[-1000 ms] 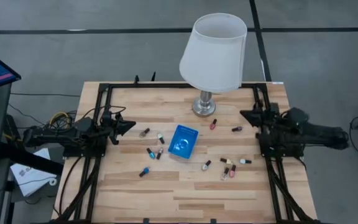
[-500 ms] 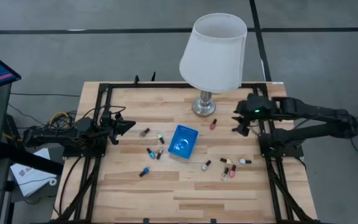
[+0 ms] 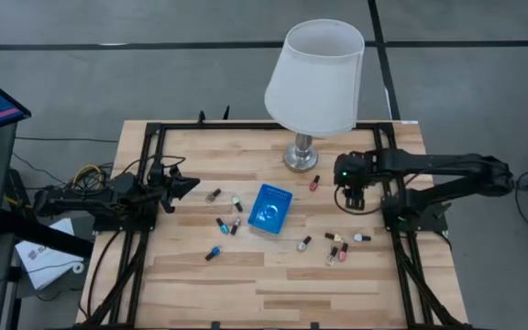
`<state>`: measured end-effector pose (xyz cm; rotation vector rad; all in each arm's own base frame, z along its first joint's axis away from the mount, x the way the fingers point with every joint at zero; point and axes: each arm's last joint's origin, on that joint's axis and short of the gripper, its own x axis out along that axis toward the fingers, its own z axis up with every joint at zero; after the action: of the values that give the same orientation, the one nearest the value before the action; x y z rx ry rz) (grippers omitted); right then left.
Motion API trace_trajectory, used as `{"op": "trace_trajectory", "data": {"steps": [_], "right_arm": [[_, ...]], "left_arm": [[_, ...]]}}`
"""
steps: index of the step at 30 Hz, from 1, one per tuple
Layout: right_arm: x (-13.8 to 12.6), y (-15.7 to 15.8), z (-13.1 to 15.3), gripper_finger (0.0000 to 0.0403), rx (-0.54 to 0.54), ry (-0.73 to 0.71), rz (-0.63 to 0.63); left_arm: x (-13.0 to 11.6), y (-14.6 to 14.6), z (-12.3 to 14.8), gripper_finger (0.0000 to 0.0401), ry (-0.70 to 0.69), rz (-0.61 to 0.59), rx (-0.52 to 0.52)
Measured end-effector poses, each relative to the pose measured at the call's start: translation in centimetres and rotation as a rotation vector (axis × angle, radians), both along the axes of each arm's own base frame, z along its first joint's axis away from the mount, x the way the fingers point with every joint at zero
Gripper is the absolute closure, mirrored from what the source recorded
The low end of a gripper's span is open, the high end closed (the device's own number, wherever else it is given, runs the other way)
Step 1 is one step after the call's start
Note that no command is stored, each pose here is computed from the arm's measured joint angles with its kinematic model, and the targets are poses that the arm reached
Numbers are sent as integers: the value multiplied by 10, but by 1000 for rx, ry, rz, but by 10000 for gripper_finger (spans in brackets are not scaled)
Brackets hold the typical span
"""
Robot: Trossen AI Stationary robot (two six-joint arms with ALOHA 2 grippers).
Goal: Pick & Place Nail Polish
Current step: Put the purple nail polish into the blue basket
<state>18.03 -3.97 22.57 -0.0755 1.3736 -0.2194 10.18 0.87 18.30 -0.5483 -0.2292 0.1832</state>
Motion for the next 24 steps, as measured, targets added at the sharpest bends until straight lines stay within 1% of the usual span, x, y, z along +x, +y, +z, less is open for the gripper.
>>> {"op": "trace_trajectory", "data": {"steps": [5,10,16,18,24], "right_arm": [[-1,-7,-21,208,10,73,46],[3,-13,-37,192,8,96,124],[-2,-20,-57,175,41,165,125],[-2,-22,-63,176,43,173,130],[-3,-22,-72,187,26,137,156]], "left_arm": [[0,0,0,393,1,-4,0],[0,0,0,393,0,-4,1],[0,-1,0,393,0,-26,5],[0,-1,0,393,0,-35,6],[0,-1,0,393,-2,-40,7]]}}
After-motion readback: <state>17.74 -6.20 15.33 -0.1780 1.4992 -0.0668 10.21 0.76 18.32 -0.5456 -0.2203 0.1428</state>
